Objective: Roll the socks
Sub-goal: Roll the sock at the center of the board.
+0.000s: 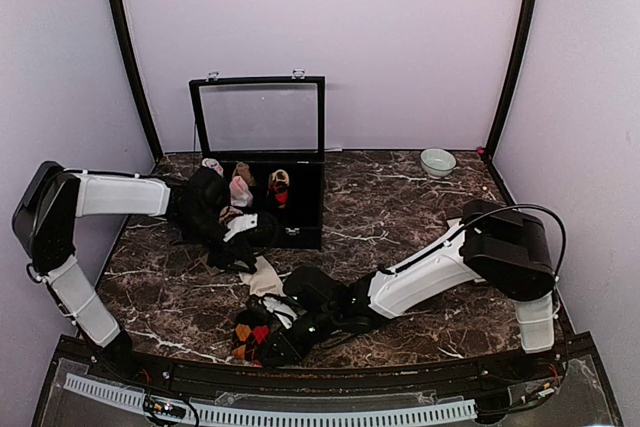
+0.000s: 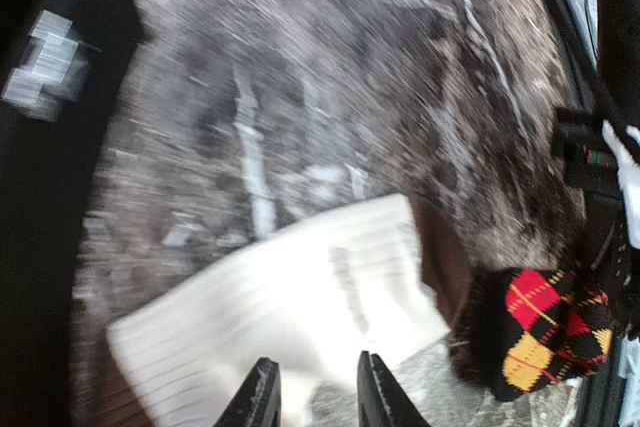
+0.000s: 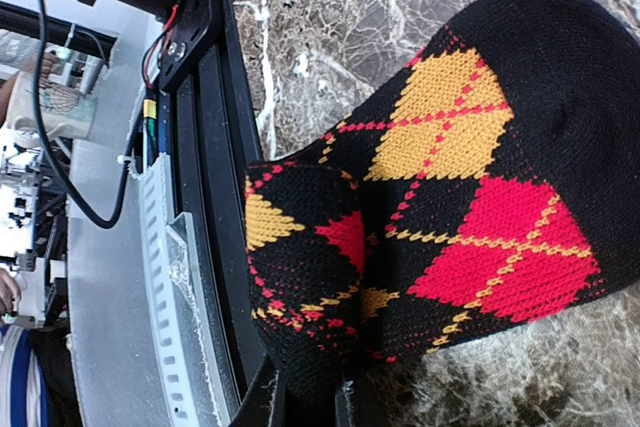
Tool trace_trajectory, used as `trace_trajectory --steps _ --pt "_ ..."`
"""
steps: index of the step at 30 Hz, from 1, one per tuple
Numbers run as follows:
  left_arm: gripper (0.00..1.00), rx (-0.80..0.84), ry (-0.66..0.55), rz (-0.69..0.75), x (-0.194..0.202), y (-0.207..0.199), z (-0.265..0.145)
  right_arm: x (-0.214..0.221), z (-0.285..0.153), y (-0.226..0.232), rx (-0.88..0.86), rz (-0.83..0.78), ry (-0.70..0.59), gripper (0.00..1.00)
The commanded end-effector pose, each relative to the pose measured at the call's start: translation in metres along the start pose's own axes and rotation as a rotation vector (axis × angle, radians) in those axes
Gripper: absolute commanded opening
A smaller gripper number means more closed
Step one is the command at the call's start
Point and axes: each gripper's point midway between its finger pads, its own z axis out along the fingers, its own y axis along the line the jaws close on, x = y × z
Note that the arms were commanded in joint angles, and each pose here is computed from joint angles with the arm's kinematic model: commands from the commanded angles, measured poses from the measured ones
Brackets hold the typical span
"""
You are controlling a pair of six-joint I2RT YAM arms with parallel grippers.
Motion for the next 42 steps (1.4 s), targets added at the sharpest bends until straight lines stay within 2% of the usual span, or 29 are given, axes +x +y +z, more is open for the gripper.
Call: trace_trajectory --steps 1,2,4,5,7,10,12,15,17,20,25,28,32,36,42 --pt "0.27 -0.332 -0.236 0.093 -0.053 0.036 -0.08 0.234 -0.047 -0.158 0.58 0.401 0.638 0.0" --pt "0.27 -0.38 -0.248 0.089 -0.053 0.039 -0.091 0.233 -0.048 -0.16 0.585 0.398 0.645 0.0" --pt "0.14 -0.425 -0.232 0.031 -0.049 0.049 -0.106 0.232 -0.048 -0.163 0.582 0.398 0.651 0.0" --pt "0.11 -0.448 -0.241 -0.013 -0.047 0.054 -0.115 0.231 -0.048 -0.163 0.577 0.402 0.649 0.0" --pt "0.16 -0.516 -0.249 -0.082 -0.045 0.066 -0.131 0.229 -0.046 -0.164 0.57 0.402 0.646 0.0" --pt "0.22 -0.415 -0.223 0.027 -0.056 0.039 -0.141 0.226 -0.044 -0.166 0.559 0.411 0.64 0.0" --pt "0.28 -0.42 -0.2 0.133 -0.06 0.02 -0.144 0.222 -0.041 -0.167 0.549 0.423 0.634 0.0" --pt "0.37 -0.342 -0.093 0.327 -0.044 -0.03 -0.121 0.214 -0.04 -0.172 0.545 0.446 0.63 0.0" --pt "0.34 -0.21 -0.011 0.382 -0.021 -0.068 -0.095 0.205 -0.038 -0.175 0.546 0.452 0.614 0.0" --pt "0.3 -0.1 0.067 0.449 0.008 -0.109 -0.06 0.196 -0.034 -0.178 0.538 0.466 0.581 0.0" --pt "0.19 0.01 0.148 0.529 0.022 -0.148 -0.015 0.192 -0.028 -0.175 0.51 0.484 0.564 0.0" --pt "0.19 0.036 0.18 0.557 0.025 -0.159 -0.001 0.19 -0.028 -0.173 0.498 0.503 0.538 0.0" --pt "0.35 0.028 0.195 0.573 0.031 -0.164 0.013 0.19 -0.022 -0.167 0.444 0.539 0.502 0.0" --pt "0.4 0.029 0.235 0.587 0.037 -0.171 0.024 0.182 -0.015 -0.161 0.392 0.558 0.449 0.0" --pt "0.45 -0.122 0.281 0.579 0.031 -0.144 0.041 0.165 -0.009 -0.154 0.347 0.566 0.396 0.0"
